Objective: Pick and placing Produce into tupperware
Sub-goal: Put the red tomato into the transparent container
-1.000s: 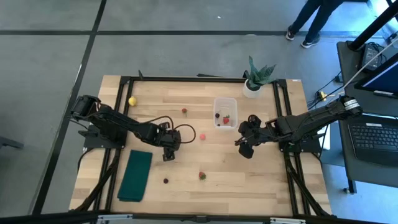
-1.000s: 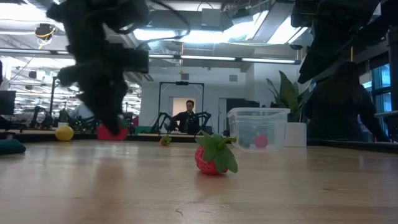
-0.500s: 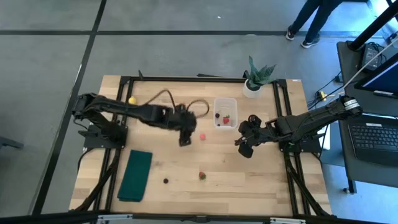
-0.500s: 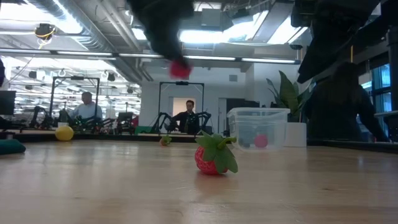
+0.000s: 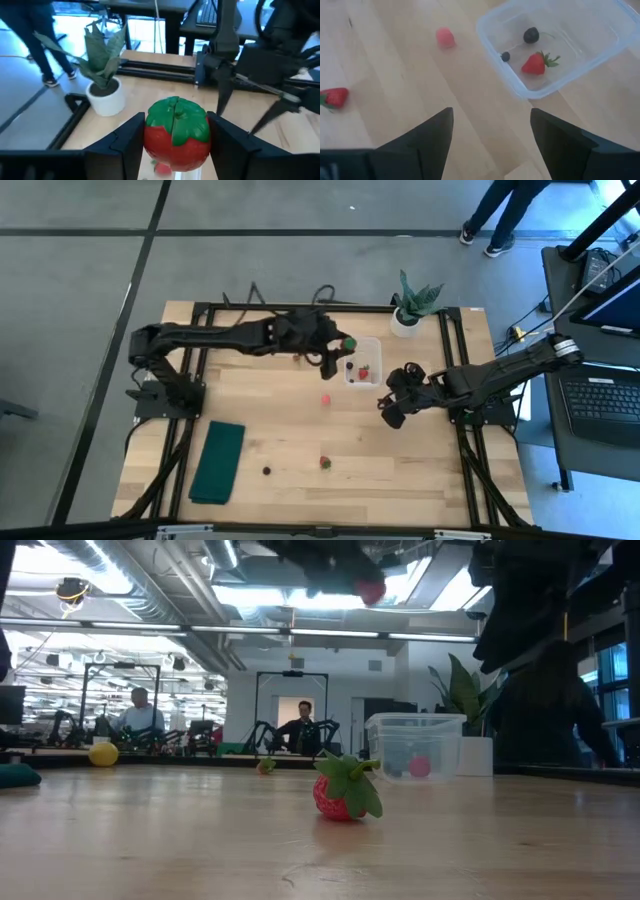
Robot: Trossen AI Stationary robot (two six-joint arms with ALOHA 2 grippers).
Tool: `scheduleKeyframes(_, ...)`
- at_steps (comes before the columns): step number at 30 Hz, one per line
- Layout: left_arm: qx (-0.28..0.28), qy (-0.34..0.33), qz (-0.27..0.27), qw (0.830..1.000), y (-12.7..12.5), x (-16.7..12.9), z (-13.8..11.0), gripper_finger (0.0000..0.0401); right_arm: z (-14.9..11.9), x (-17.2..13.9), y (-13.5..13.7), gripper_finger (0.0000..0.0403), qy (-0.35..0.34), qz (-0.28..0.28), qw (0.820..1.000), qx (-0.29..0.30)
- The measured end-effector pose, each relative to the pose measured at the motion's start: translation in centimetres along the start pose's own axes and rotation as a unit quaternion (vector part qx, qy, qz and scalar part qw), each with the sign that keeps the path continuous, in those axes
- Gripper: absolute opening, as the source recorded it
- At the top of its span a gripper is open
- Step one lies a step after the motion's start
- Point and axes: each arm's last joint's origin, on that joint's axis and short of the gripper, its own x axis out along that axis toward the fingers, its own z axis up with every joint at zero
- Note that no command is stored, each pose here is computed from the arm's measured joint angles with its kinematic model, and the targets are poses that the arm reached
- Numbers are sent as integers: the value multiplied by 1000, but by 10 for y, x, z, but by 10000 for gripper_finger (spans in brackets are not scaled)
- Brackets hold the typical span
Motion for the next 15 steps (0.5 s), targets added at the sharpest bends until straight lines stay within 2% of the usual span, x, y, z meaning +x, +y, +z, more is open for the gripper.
scheduleKeyframes(6, -5, 62, -33, 998, -1, 53, -43, 179, 1, -16, -5, 267, -19, 22, 1000, 9)
scheduleKeyframes(10, -29, 57, -67, 996, -4, 83, -65, 183, 3, -24, -9, 267, -34, 35, 999, 18)
scheduleKeyframes(15, -46, 79, -63, 994, -1, 106, -90, 182, 4, -30, -12, 267, -43, 43, 998, 24)
